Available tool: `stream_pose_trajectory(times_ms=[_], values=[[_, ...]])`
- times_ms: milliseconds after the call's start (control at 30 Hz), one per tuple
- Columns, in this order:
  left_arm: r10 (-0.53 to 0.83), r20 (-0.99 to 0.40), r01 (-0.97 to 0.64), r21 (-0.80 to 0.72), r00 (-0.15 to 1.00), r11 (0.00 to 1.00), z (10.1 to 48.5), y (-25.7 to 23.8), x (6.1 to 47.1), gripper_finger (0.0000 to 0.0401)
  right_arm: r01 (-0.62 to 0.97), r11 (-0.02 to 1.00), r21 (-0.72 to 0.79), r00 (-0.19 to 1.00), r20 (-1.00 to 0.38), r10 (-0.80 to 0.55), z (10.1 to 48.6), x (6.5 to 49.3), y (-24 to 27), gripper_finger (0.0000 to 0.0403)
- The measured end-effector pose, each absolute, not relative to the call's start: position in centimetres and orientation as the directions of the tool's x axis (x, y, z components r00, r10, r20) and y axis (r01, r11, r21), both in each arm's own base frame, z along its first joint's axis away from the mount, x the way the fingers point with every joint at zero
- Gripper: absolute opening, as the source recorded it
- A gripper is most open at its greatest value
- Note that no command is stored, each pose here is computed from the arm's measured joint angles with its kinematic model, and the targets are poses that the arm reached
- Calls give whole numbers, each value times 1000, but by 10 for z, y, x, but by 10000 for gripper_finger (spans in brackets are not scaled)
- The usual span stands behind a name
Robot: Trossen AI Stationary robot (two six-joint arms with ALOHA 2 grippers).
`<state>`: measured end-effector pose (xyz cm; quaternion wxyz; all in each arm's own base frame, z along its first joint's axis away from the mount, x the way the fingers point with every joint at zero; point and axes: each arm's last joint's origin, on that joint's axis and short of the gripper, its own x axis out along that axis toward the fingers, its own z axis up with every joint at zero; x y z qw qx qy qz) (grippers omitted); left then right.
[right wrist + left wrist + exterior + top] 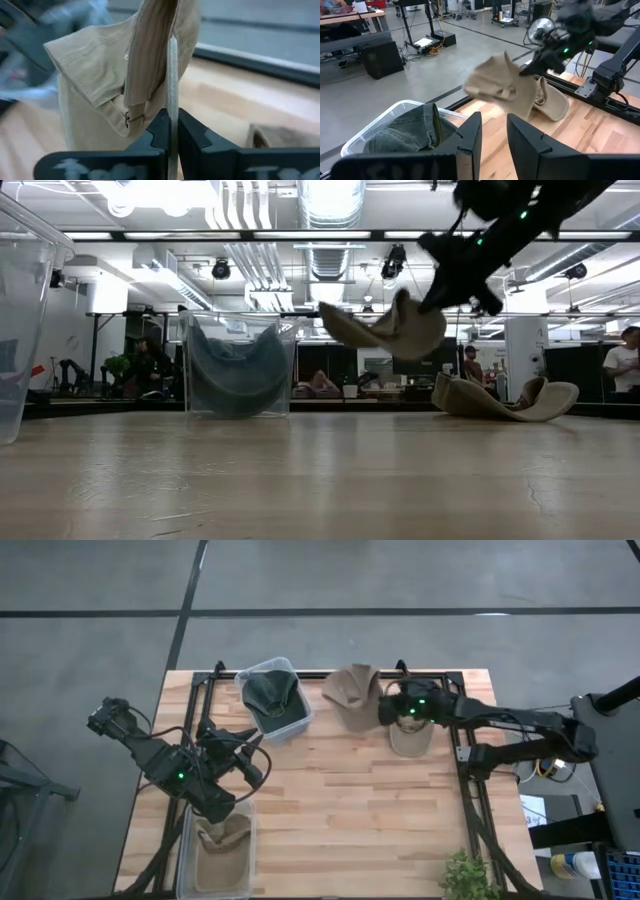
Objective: Pick & Place hat
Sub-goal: Put the left brown cap into the bottom transparent bin
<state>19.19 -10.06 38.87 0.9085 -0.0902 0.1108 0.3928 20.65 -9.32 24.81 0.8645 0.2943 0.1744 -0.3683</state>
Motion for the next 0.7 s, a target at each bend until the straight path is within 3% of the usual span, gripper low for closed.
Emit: stream_pose_trajectory(times_ms=[367,700], values=[[646,-346,-718,-144,681,681,385,-103,193,85,526,689,499,849,-250,-466,299,178,-53,13],[540,-404,-662,-286,739,693,366,-116,208,85,337,798,501,932,-59,-356,316,193,-11,13]])
